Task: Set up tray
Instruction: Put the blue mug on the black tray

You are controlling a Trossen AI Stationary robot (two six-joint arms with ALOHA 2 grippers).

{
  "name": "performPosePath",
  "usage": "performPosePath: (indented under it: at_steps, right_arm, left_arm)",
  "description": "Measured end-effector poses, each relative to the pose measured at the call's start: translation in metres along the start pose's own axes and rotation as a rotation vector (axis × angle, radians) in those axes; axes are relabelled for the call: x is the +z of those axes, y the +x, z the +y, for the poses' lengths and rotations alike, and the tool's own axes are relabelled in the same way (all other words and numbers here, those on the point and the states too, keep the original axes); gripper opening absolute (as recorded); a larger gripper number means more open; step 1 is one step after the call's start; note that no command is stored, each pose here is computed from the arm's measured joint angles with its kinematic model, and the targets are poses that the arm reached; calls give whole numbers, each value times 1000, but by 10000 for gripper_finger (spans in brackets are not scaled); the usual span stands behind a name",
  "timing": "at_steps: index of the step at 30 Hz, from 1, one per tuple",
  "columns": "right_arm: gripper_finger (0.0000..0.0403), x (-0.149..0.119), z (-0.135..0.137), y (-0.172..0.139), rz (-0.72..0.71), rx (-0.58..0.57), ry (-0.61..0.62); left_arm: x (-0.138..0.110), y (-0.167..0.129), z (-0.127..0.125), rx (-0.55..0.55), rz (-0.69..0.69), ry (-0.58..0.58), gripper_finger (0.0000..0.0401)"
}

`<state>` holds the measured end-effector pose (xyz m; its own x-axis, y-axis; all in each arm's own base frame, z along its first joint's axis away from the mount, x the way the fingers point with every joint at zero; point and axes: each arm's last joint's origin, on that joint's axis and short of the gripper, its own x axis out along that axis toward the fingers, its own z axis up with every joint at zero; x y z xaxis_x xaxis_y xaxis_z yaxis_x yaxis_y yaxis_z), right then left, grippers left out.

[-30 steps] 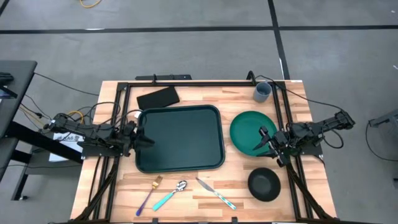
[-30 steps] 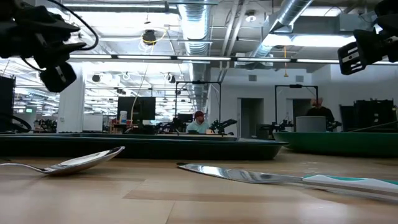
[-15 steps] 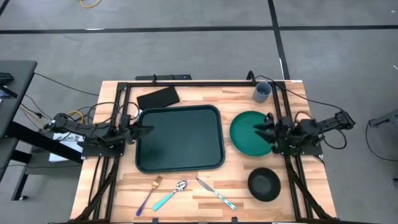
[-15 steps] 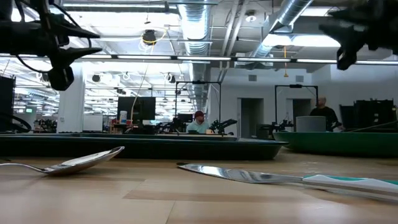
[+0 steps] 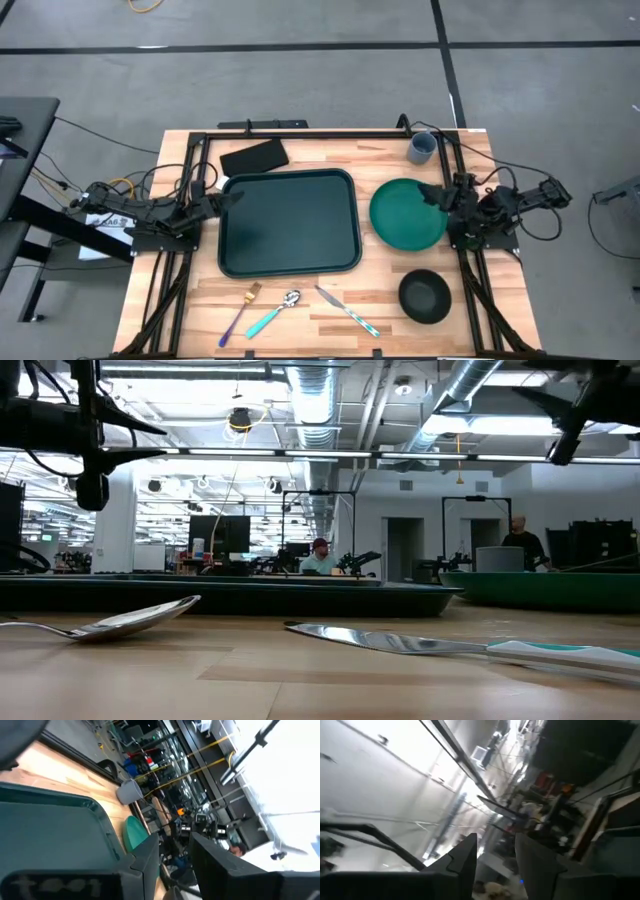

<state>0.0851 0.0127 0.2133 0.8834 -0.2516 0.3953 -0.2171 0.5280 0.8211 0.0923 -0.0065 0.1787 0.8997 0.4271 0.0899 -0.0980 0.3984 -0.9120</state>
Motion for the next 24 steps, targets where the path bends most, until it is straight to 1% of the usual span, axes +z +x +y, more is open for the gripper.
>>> performPosePath:
  at_steps: [3,6,10,14,17,19,22,24]
  right_arm:
    - [127,4,10,8,17,-62,-79]
    - [127,10,27,26,53,-196,-232]
    - [127,21,56,62,57,-433,-461]
    - [127,33,75,100,85,-723,-661]
    - [127,46,81,126,143,-954,-748]
    - [127,55,81,143,213,-1106,-789]
    - [127,70,72,170,329,-1314,-809]
    - [127,81,60,186,416,-1440,-810]
  left_arm:
    - [0,0,0,11,-19,-64,98]
    - [1,0,1,19,-36,-119,98]
    - [1,0,1,30,-52,-130,98]
    - [1,0,2,33,-57,-92,98]
    - [1,0,2,35,-56,-74,98]
    - [1,0,2,37,-52,-53,98]
    - [1,0,2,33,-42,-19,98]
    - [1,0,2,32,-40,-13,98]
